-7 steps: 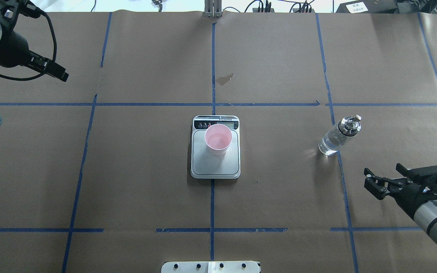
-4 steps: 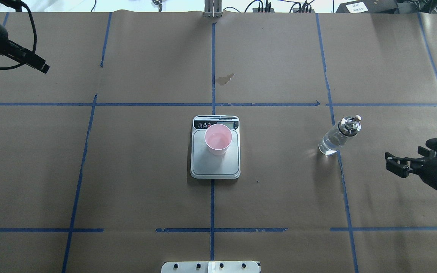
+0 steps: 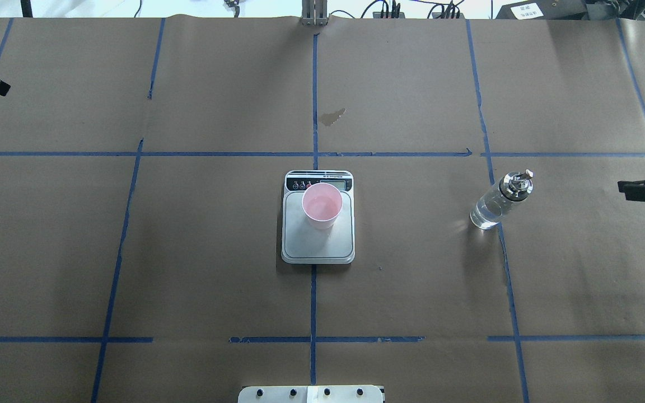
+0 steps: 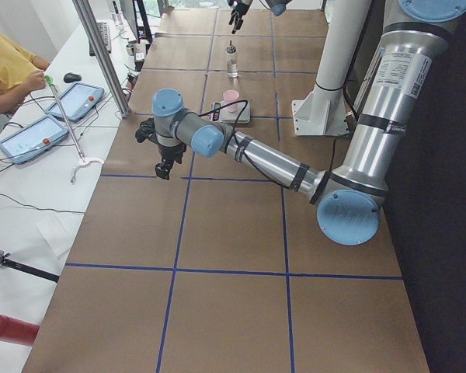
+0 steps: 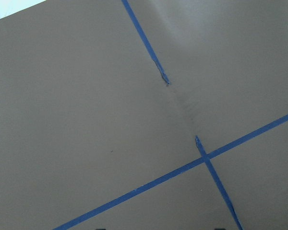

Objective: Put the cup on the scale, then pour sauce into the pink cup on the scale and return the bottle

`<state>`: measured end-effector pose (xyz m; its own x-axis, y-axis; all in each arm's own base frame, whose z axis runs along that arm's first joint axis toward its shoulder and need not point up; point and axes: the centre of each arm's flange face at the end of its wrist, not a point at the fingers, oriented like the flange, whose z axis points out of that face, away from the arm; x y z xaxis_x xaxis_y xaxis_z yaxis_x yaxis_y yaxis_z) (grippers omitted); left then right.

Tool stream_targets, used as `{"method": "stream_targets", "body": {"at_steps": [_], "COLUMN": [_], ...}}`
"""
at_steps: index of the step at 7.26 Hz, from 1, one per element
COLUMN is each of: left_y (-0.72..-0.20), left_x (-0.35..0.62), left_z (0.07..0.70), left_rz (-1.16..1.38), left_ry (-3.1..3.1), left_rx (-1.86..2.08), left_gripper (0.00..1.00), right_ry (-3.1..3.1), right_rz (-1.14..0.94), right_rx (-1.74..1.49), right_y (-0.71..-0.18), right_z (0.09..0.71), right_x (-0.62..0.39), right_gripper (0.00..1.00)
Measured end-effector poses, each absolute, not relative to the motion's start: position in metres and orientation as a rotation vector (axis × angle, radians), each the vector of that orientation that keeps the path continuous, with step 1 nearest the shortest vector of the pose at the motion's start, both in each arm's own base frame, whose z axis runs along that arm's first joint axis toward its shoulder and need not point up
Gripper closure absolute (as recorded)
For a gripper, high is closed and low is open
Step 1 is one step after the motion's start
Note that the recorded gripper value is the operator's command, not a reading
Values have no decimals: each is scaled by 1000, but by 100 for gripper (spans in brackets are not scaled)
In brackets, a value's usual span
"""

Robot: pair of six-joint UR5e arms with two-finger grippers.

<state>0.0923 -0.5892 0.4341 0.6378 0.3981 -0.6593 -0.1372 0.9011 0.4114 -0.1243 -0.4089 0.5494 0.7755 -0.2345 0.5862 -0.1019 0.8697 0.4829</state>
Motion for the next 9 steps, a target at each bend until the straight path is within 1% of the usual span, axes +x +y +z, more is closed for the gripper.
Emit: {"method": "stream_targets", "body": {"at_steps": [1, 3, 5, 6, 7, 9], "left_y": [-591, -583, -536, -517, -508, -511], "left_x": [71, 14, -25, -31, -33, -34], "left_z": [458, 520, 591, 612, 619, 628], "left_rz": [305, 271, 235, 222, 218, 216], "left_ry": [811, 775, 754, 753, 749, 729], "left_rx": [329, 297, 229, 201, 194, 187], "left_gripper": [0, 0, 0, 0, 0, 0], "right_ry": [-678, -682, -739, -750, -751, -755], "right_rz": [-115, -165, -182, -171, -161, -173], "right_rx": [459, 309, 191, 157, 138, 144], "right_y": [-438, -473, -476, -475, -475, -467], "right_z": [546, 557, 593, 601, 603, 600], "right_x": [-96, -38, 2, 9, 11, 9], "right_gripper": [0, 0, 0, 0, 0, 0]}}
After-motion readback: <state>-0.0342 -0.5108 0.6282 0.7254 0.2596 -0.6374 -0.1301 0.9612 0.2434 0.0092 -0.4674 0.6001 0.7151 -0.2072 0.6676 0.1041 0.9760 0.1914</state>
